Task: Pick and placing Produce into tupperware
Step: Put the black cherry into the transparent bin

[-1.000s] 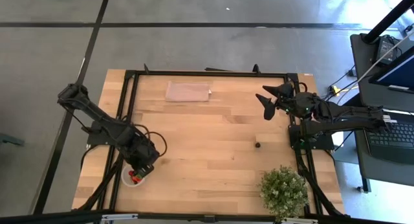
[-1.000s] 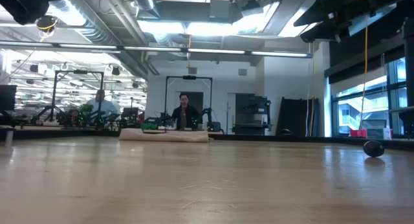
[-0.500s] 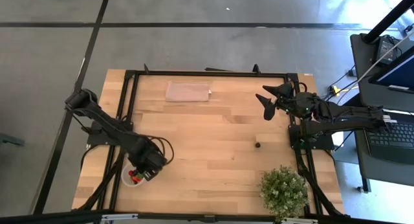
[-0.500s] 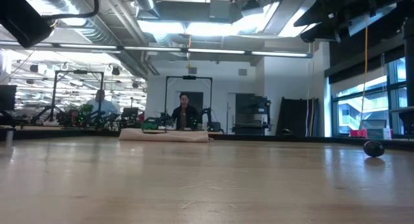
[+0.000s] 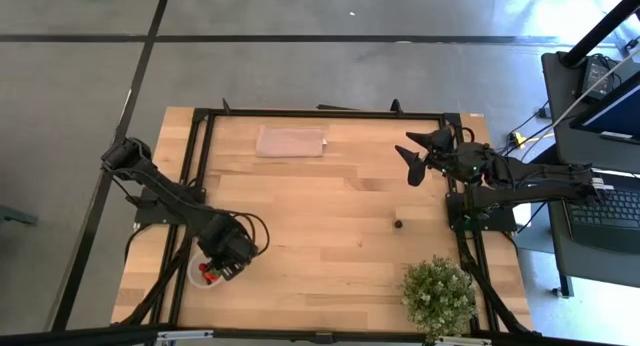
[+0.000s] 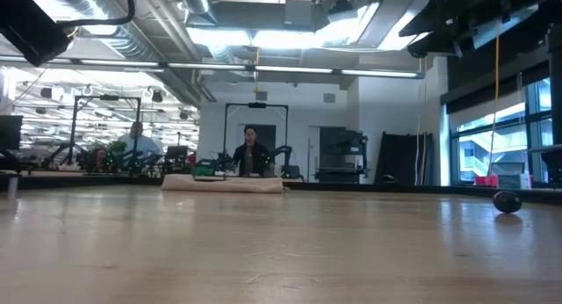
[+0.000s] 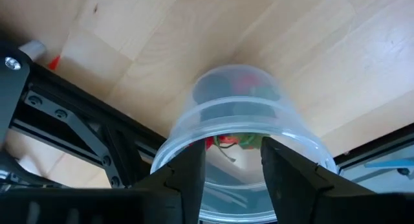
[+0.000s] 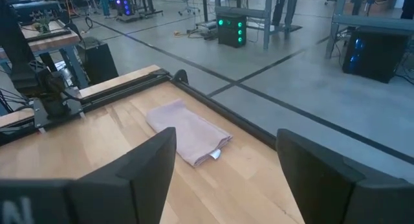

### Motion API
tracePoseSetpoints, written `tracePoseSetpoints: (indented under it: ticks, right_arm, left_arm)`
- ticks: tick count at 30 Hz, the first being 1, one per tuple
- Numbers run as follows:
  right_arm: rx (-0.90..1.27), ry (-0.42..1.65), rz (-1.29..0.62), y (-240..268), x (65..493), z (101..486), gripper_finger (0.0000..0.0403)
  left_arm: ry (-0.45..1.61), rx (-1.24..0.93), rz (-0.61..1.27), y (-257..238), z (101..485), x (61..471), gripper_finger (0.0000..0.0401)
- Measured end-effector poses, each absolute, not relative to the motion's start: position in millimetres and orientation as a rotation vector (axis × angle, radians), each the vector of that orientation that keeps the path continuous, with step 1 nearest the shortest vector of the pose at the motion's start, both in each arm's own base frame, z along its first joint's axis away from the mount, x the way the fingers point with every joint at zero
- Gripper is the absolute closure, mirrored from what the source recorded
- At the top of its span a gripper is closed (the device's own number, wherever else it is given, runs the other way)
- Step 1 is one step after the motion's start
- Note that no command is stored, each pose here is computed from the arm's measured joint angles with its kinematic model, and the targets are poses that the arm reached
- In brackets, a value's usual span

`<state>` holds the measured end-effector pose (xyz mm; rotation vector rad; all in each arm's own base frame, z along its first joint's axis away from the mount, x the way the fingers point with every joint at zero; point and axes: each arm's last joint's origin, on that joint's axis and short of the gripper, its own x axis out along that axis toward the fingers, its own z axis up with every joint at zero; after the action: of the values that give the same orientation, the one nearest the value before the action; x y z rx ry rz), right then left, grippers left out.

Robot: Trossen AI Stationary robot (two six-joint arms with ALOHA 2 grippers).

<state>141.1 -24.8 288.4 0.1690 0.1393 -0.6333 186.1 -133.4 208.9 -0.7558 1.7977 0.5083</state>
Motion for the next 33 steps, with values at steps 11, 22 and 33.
tracePoseSetpoints:
  ticks: [11, 22, 33]
  right_arm:
    - [0.171, 0.14, -0.621, -25, 141, 288, 0.0135]
    - [0.203, 0.299, -0.496, -21, 142, 311, 0.0135]
    - [0.524, 0.899, -0.576, -18, 177, 305, 0.0135]
  left_arm:
    - [1.653, -0.776, 0.456, -127, 252, 179, 0.0253]
    - [0.599, -0.463, 0.346, -87, 384, 162, 0.0269]
    - [0.281, -0.173, 0.053, -47, 417, 167, 0.0283]
